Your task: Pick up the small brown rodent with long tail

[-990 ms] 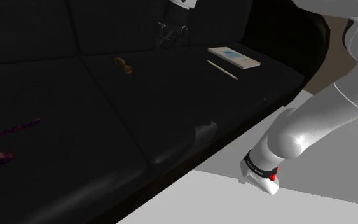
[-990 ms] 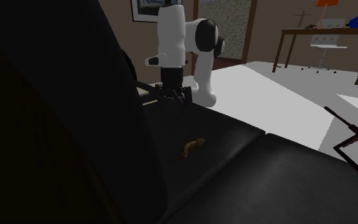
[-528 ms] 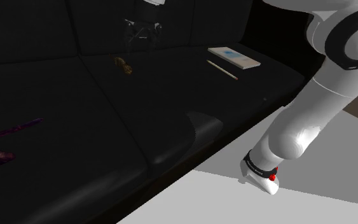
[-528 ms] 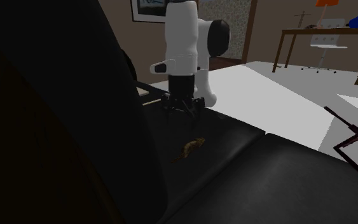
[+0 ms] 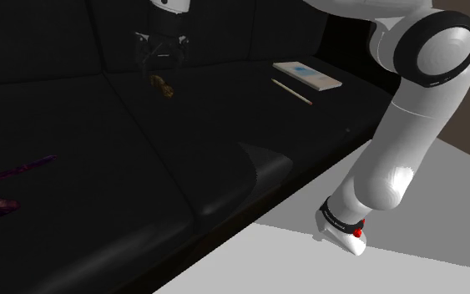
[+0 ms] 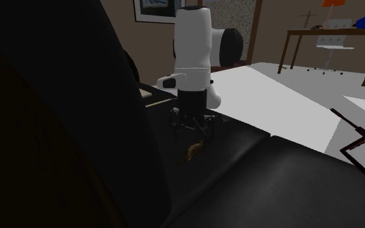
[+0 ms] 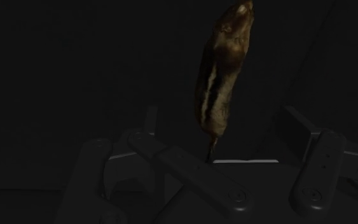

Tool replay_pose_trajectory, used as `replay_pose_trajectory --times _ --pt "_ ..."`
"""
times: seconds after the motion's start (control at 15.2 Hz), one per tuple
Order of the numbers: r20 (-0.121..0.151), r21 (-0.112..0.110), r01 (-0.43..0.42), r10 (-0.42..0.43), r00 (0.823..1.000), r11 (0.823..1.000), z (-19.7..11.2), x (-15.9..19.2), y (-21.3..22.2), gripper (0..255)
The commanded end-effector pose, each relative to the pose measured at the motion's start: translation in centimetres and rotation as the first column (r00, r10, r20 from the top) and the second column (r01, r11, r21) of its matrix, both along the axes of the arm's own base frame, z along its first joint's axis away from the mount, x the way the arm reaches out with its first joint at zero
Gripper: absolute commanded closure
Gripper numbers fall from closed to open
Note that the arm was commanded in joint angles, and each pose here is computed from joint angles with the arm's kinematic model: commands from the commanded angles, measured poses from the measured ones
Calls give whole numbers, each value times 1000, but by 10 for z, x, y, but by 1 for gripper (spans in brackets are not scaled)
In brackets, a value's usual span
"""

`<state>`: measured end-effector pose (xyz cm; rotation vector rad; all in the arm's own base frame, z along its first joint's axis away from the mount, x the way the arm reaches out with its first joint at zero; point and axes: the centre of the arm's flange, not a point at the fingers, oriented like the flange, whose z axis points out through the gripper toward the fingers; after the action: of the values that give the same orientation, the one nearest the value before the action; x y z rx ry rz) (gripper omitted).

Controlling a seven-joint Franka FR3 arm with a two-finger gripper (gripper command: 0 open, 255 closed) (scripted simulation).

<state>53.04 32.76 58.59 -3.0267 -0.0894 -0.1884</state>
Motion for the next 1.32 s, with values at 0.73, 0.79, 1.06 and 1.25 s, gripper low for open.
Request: replay_pose_trajectory --times 0.73,0.79,1.06,1.25 --pt "0 1 0 0 1000 1000 -23 0 1 255" --pt "0 1 0 0 1000 1000 -23 0 2 255" --pt "0 0 0 0 1000 1000 -14 0 0 255" --pt "0 0 0 0 1000 1000 2 0 0 255"
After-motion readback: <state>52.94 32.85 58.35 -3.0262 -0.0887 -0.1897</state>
